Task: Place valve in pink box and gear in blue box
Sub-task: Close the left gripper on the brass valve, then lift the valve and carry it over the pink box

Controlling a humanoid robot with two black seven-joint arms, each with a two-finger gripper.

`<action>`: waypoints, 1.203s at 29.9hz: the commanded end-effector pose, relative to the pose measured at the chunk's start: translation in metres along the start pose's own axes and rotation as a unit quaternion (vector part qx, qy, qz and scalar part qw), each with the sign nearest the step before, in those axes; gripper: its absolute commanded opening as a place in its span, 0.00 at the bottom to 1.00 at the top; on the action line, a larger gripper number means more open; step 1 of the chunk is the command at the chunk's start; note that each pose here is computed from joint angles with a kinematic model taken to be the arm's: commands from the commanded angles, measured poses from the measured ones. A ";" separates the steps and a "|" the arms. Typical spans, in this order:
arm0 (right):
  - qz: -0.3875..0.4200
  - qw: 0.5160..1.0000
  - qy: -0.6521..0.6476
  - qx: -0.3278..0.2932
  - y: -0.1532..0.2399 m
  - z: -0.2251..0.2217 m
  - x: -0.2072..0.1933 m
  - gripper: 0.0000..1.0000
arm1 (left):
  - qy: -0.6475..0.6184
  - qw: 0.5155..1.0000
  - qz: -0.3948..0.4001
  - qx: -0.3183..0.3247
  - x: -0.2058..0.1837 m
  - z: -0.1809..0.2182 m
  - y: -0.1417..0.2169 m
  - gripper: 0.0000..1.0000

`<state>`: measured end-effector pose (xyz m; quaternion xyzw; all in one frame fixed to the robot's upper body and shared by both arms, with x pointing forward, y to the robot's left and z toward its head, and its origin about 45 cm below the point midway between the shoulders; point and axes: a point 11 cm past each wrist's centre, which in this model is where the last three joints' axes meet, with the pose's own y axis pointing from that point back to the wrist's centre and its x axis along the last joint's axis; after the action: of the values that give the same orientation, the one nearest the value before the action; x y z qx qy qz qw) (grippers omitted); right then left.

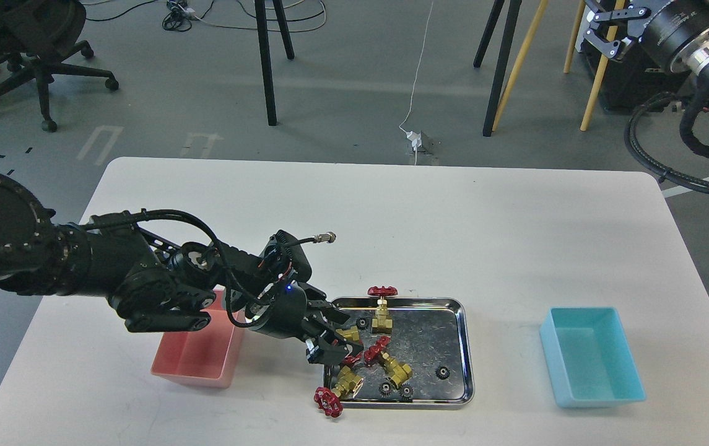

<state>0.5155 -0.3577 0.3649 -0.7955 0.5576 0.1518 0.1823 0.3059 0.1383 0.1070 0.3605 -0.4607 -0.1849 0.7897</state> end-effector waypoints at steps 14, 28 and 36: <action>0.005 1.000 -0.001 -0.002 0.003 0.004 0.004 1.00 | -0.008 1.000 -0.005 0.001 -0.003 -0.001 0.002 0.18; 0.006 1.000 -0.001 0.000 0.003 0.002 0.005 1.00 | -0.015 0.999 0.031 0.027 0.014 -0.017 0.034 0.09; 0.005 1.000 -0.003 0.003 0.003 0.001 0.004 1.00 | 0.001 0.996 0.080 0.041 0.027 -0.009 0.116 0.09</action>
<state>0.5140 -0.3621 0.3611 -0.7916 0.5619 0.1535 0.1847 0.3275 0.1841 0.1813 0.3564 -0.4898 -0.1177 0.7869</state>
